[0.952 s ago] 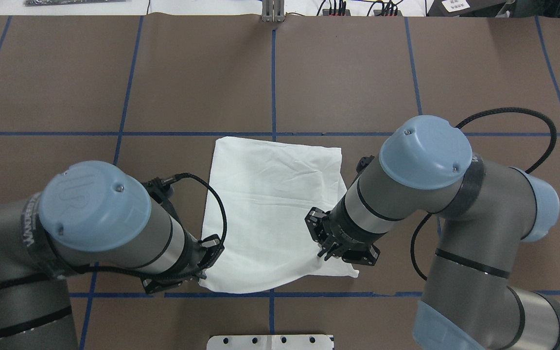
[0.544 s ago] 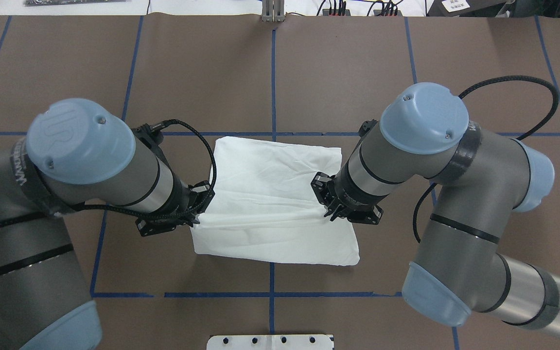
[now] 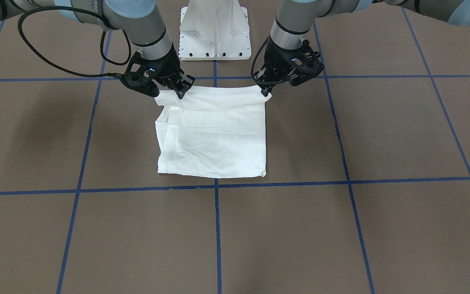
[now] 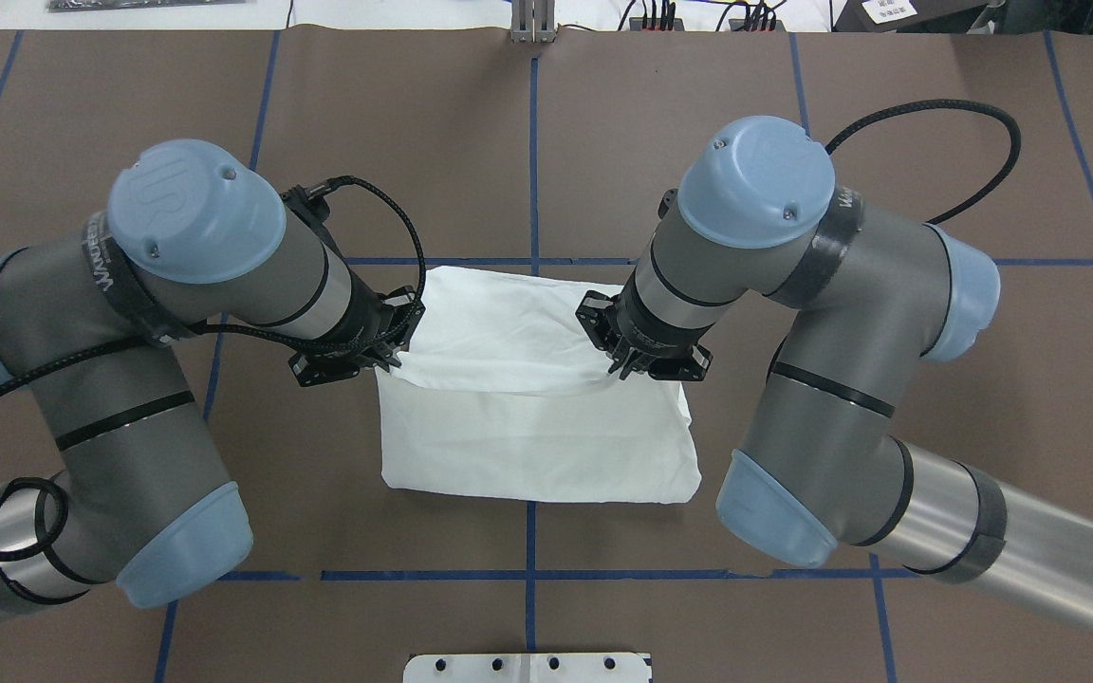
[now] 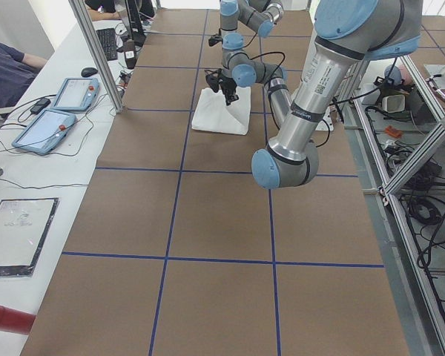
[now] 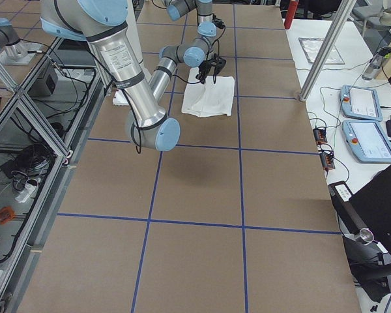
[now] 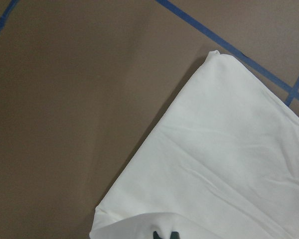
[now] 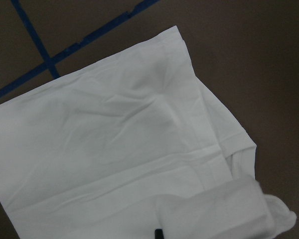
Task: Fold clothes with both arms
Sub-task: 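Lift the near edge with both grippers and fold it away from the robot, then lay the edge down, open both grippers and withdraw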
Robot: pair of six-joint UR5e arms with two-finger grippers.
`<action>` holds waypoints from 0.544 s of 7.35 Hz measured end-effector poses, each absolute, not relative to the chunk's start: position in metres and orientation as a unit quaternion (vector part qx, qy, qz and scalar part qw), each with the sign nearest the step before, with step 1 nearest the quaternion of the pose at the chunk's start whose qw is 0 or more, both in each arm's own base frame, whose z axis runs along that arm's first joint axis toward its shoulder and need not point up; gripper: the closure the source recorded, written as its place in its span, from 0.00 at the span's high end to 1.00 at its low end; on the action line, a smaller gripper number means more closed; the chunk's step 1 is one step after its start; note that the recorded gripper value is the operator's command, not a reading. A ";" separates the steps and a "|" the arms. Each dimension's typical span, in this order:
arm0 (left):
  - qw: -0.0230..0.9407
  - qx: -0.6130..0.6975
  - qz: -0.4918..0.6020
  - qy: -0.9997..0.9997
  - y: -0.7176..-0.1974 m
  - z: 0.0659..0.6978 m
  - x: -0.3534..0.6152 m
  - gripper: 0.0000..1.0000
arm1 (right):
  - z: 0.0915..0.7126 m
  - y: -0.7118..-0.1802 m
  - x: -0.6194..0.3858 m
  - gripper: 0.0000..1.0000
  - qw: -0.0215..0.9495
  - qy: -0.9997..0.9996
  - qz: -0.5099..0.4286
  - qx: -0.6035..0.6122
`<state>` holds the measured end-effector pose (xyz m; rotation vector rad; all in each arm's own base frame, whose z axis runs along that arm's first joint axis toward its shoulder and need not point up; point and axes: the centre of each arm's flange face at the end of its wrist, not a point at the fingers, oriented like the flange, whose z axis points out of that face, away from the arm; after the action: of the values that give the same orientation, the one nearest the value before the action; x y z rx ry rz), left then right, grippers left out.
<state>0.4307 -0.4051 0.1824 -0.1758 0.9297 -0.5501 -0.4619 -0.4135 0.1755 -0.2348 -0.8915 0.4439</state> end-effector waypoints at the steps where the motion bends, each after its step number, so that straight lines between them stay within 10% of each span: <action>1: 0.853 -0.079 -0.266 0.442 -0.414 0.186 0.428 0.00 | 0.176 -0.428 -0.467 0.00 0.875 -0.423 0.210 -0.105; 4: 0.850 -0.071 -0.268 0.448 -0.444 0.191 0.449 0.00 | 0.193 -0.471 -0.488 0.00 0.874 -0.427 0.212 -0.090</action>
<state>0.4495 -0.4439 0.1914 -0.1492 0.9439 -0.5643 -0.4876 -0.4709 0.1934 -0.1885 -0.8927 0.4427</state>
